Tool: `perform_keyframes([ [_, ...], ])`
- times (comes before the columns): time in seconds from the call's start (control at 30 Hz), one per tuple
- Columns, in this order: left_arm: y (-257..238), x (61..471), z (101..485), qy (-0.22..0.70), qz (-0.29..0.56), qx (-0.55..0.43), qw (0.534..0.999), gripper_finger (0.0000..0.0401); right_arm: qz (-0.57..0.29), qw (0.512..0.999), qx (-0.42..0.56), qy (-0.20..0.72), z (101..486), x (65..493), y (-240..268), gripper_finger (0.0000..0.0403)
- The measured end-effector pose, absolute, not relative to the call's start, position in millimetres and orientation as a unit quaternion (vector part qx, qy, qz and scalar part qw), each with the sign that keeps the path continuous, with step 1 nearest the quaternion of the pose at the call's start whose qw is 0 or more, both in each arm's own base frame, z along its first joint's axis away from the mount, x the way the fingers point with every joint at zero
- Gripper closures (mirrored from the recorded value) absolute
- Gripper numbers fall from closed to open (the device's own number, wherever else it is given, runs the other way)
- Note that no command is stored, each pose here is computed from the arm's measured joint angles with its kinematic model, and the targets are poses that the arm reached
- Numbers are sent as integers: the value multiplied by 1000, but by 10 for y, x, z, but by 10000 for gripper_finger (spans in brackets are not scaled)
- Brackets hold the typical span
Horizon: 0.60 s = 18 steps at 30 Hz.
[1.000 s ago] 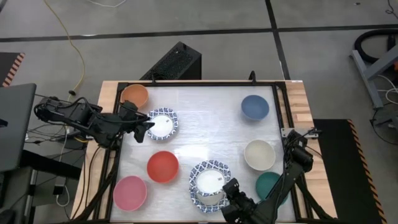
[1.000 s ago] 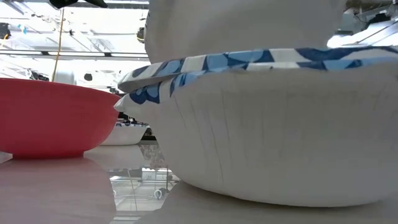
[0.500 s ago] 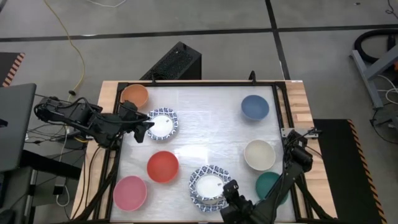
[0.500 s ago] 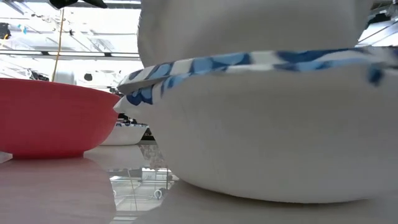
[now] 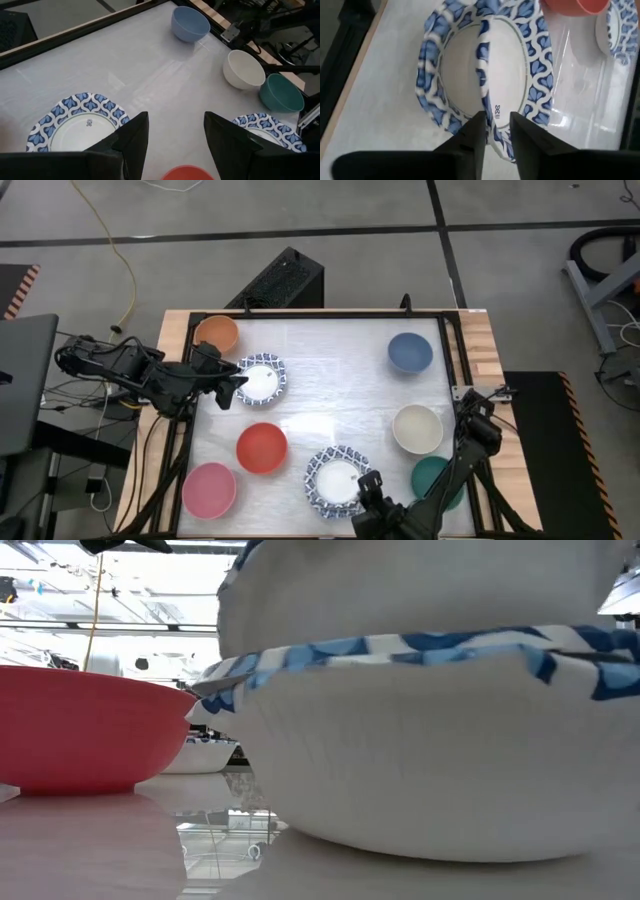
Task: Nest bowls inside each other by size order
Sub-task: Stack the white patterned bowl on top of the white patterned bowl
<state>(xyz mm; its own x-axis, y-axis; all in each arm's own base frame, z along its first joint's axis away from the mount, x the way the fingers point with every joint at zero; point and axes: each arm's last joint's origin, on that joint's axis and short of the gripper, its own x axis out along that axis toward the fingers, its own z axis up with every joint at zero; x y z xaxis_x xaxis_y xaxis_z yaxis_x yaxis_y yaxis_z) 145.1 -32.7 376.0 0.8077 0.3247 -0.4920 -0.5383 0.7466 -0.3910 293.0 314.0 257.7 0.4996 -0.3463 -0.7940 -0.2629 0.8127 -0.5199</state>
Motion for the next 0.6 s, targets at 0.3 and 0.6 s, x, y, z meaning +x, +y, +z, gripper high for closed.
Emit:
perform_keyframes([
  [0.3,-332,1451,3757,209,226,-264,914,220,0,810,-248,531,2560,2980,3130,211],
  [0.6,-349,1449,3757,211,220,-261,916,220,-91,847,-160,499,2581,3053,3067,200],
])
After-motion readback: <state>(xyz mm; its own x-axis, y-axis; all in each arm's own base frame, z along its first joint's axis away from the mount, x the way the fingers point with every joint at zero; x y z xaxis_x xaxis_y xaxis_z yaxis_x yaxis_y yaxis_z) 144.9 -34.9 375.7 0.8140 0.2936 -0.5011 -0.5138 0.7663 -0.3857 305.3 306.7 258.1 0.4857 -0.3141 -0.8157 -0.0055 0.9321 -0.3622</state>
